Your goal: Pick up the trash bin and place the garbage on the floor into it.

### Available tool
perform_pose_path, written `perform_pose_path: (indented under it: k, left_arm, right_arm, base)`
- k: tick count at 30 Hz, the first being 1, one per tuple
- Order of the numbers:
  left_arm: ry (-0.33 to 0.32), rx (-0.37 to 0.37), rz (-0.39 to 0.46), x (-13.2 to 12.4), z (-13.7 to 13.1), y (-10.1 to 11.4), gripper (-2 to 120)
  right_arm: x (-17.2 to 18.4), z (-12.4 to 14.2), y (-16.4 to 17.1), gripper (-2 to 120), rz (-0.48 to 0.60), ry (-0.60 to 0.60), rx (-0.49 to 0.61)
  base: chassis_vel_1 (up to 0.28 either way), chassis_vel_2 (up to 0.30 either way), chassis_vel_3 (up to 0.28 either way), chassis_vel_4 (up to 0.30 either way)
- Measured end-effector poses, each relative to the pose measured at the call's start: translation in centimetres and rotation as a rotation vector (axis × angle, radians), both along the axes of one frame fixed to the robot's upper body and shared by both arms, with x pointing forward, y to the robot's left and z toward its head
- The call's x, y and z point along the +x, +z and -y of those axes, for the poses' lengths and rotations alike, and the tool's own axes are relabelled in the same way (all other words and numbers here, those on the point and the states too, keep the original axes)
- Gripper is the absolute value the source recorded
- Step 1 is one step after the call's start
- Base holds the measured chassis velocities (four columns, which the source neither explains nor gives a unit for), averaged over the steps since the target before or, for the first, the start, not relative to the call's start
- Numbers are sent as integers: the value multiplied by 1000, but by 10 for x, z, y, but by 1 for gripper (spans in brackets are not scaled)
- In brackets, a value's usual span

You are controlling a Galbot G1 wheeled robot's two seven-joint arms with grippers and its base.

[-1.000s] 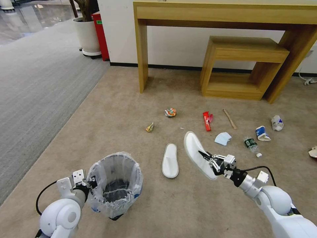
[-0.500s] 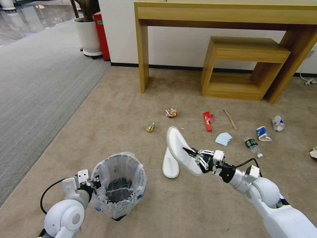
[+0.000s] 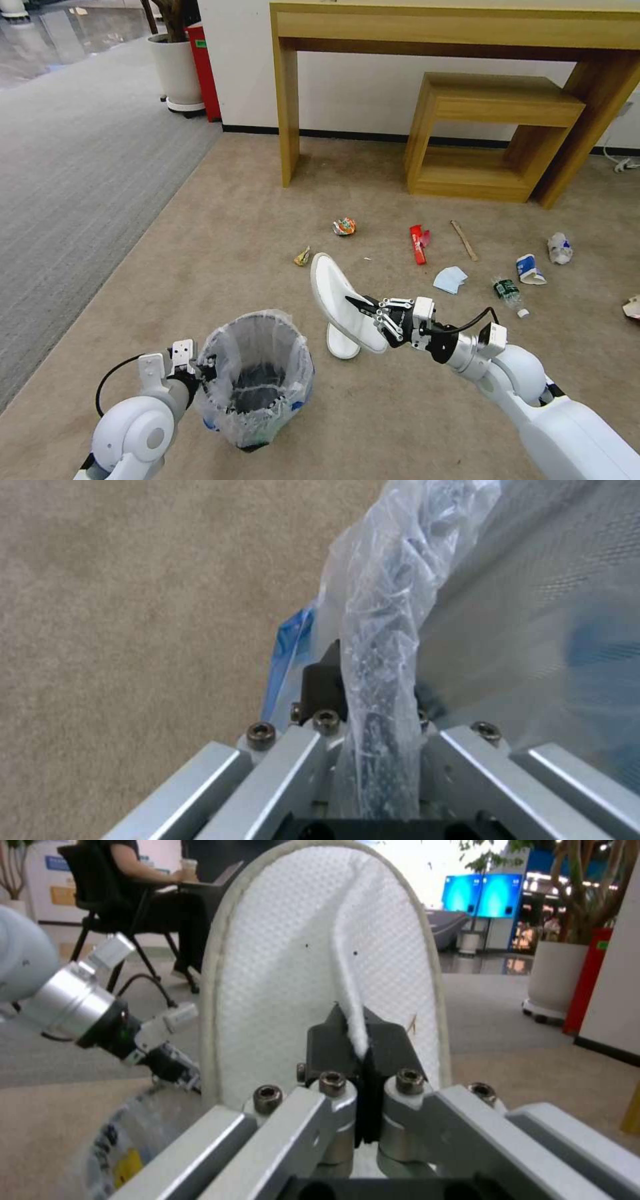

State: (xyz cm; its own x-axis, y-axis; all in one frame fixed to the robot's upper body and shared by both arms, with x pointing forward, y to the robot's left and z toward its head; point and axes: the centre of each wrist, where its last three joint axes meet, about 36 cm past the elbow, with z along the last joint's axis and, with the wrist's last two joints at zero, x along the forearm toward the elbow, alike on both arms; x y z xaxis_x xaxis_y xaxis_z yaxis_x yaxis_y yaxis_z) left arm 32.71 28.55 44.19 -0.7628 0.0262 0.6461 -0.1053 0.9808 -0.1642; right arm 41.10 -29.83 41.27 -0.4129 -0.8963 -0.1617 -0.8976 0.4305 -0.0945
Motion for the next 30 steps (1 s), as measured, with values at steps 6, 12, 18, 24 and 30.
perform_pose_path:
  k: [6, 12, 18, 24, 30]
  left_arm:
    - [12, -16, 31, -1, -4, 16, 1]
    - [23, -48, 65, -3, -7, 35, 1]
    - [9, -61, 55, -3, -7, 40, 1]
    - [-26, -83, 16, 3, -7, 40, 1]
    - [-50, -108, -2, 10, -4, 42, 1]
  right_arm:
    - [-2, 3, -1, 0, -2, -4, -14]
    - [-4, 4, -3, 0, -7, -4, -25]
    - [-2, 3, 1, 0, -5, 5, -21]
    - [2, -6, 11, 0, 3, 32, 11]
    - [3, -21, 22, 0, 6, 61, 54]
  base:
    - [0, 0, 0, 0]
    - [0, 0, 0, 0]
    - [0, 0, 0, 0]
    - [0, 0, 0, 0]
    - [0, 0, 0, 0]
